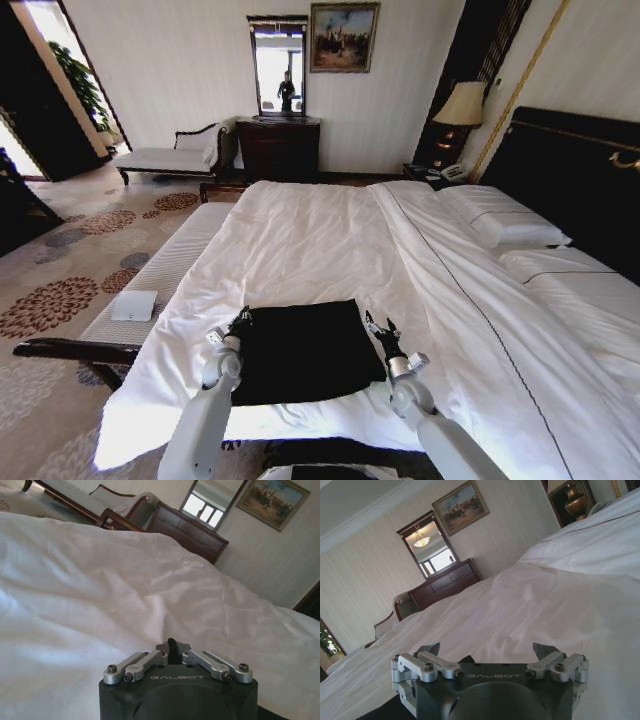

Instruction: Fold the clothes on the bed.

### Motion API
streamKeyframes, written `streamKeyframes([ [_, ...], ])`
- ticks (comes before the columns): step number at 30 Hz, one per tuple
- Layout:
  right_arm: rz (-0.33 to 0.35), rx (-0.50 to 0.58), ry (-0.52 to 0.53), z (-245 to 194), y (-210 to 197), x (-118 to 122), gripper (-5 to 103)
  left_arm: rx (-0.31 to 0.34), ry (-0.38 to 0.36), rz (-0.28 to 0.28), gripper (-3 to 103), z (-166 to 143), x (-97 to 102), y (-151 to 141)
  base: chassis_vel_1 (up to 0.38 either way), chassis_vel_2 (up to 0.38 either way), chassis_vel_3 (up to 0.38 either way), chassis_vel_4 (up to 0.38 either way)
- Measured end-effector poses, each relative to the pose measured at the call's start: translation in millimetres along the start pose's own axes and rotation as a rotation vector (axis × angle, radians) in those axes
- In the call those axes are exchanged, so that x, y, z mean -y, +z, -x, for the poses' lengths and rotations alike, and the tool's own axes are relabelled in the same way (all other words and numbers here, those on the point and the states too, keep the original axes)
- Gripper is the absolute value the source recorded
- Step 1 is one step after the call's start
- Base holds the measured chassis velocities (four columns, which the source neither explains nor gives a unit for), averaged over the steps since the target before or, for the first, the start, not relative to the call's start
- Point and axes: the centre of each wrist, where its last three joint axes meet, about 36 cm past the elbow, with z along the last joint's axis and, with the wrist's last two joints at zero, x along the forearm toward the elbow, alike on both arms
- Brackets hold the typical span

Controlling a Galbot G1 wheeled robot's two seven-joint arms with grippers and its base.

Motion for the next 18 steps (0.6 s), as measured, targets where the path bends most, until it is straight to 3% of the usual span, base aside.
streamKeyframes([
  [8, 0.017, -0.024, -0.011, 16, -6, 1, 100, 0.014, -0.004, -0.030, 0, 6, -4.1, -10, 0.000, 0.000, 0.000, 0.000],
  [12, 0.068, -0.059, -0.041, 37, -21, 5, 100, 0.017, -0.004, -0.035, 0, 8, -4.4, -12, 0.000, 0.000, 0.000, 0.000],
  [18, 0.148, -0.143, -0.171, 66, -40, 20, 100, 0.018, -0.017, -0.041, 0, 8, -8.3, -13, 0.000, 0.000, 0.000, 0.000],
])
